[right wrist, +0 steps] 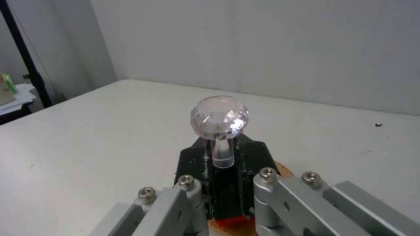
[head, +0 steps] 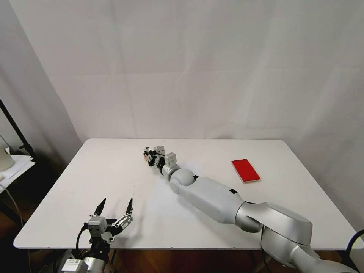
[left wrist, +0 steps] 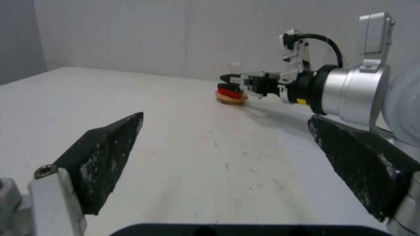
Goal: Pick up the stamp from the ink pad and place it onto another ink pad.
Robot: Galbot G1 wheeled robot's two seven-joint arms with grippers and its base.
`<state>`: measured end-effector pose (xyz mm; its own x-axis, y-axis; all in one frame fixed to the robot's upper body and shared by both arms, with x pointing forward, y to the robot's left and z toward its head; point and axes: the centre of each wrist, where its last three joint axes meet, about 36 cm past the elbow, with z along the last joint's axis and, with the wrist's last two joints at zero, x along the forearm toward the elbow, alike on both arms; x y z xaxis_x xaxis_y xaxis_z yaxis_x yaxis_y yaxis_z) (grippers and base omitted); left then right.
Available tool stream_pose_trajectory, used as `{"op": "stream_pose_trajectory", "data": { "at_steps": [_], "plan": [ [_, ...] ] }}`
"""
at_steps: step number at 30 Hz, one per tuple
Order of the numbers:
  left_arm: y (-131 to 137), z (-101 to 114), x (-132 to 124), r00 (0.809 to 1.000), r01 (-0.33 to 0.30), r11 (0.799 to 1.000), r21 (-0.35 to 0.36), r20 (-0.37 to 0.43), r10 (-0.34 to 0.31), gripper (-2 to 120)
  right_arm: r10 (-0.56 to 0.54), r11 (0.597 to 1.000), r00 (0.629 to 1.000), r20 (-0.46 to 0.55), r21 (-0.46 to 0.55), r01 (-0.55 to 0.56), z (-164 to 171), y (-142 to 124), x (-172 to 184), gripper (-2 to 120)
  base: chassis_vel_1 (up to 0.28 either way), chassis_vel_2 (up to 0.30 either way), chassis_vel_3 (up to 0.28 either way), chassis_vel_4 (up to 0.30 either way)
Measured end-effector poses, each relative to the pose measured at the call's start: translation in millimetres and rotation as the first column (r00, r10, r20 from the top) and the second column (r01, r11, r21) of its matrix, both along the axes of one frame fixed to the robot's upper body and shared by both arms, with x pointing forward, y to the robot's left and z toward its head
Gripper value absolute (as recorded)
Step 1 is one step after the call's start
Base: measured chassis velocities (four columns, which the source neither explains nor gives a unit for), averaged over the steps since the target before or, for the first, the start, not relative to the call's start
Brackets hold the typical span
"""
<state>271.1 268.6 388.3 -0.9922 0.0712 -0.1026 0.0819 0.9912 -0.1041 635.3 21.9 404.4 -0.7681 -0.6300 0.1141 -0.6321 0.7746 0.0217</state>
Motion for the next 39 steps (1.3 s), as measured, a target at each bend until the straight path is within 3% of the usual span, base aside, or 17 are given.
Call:
{"op": "stream_pose_trajectory", "data": {
  "at_steps": [14, 23, 25, 26, 27, 30, 35, 37, 39],
  "plan": [
    [0.0, 0.0, 0.0, 1.000, 0.000, 1.000, 0.000, 0.000, 0.000, 100, -0.002, 1.000, 1.000, -0.001, -0.003, 0.002, -4.7, -1.8, 1.0, 9, 0.000, 0.000, 0.000, 0.000],
    [0.0, 0.0, 0.0, 1.000, 0.000, 1.000, 0.000, 0.000, 0.000, 100, -0.004, 1.000, 1.000, 0.005, -0.005, 0.004, -0.9, -3.1, 1.7, 44, 0.000, 0.000, 0.000, 0.000],
    [0.0, 0.0, 0.0, 1.000, 0.000, 1.000, 0.000, 0.000, 0.000, 100, -0.004, 1.000, 1.000, 0.005, -0.005, 0.004, -0.7, -3.1, 1.8, 46, 0.000, 0.000, 0.000, 0.000],
    [0.0, 0.0, 0.0, 1.000, 0.000, 1.000, 0.000, 0.000, 0.000, 100, -0.003, 1.000, 1.000, 0.007, -0.005, 0.003, 0.2, -2.5, 1.7, 59, 0.000, 0.000, 0.000, 0.000],
    [0.0, 0.0, 0.0, 1.000, 0.000, 1.000, 0.000, 0.000, 0.000, 100, -0.001, 1.000, 1.000, 0.007, -0.004, 0.001, 0.7, -2.0, 1.3, 65, 0.000, 0.000, 0.000, 0.000],
    [0.0, 0.0, 0.0, 1.000, 0.000, 1.000, 0.000, 0.000, 0.000, 100, 0.004, 1.000, 1.000, 0.012, -0.003, -0.003, 3.3, -2.1, -1.5, 72, 0.000, 0.000, 0.000, 0.000],
    [0.0, 0.1, 0.2, 1.000, 0.000, 1.000, 0.000, 0.001, 0.000, 100, 0.070, 0.997, 0.996, 0.051, -0.028, -0.069, 19.2, -22.9, -30.3, 89, 0.000, 0.000, 0.000, 0.000],
    [0.0, 0.0, 0.0, 1.000, 0.000, 1.000, 0.000, 0.000, 0.000, 100, 0.128, 0.991, 0.986, 0.104, -0.063, -0.122, 38.5, -55.2, -52.0, 100, 0.000, 0.000, 0.000, 0.000],
    [0.0, 0.0, -0.1, 1.000, 0.000, 1.000, 0.000, 0.000, 0.000, 100, 0.144, 0.988, 0.982, 0.124, -0.079, -0.135, 45.9, -71.1, -60.5, 102, 0.000, 0.000, 0.000, 0.000]
  ]
}}
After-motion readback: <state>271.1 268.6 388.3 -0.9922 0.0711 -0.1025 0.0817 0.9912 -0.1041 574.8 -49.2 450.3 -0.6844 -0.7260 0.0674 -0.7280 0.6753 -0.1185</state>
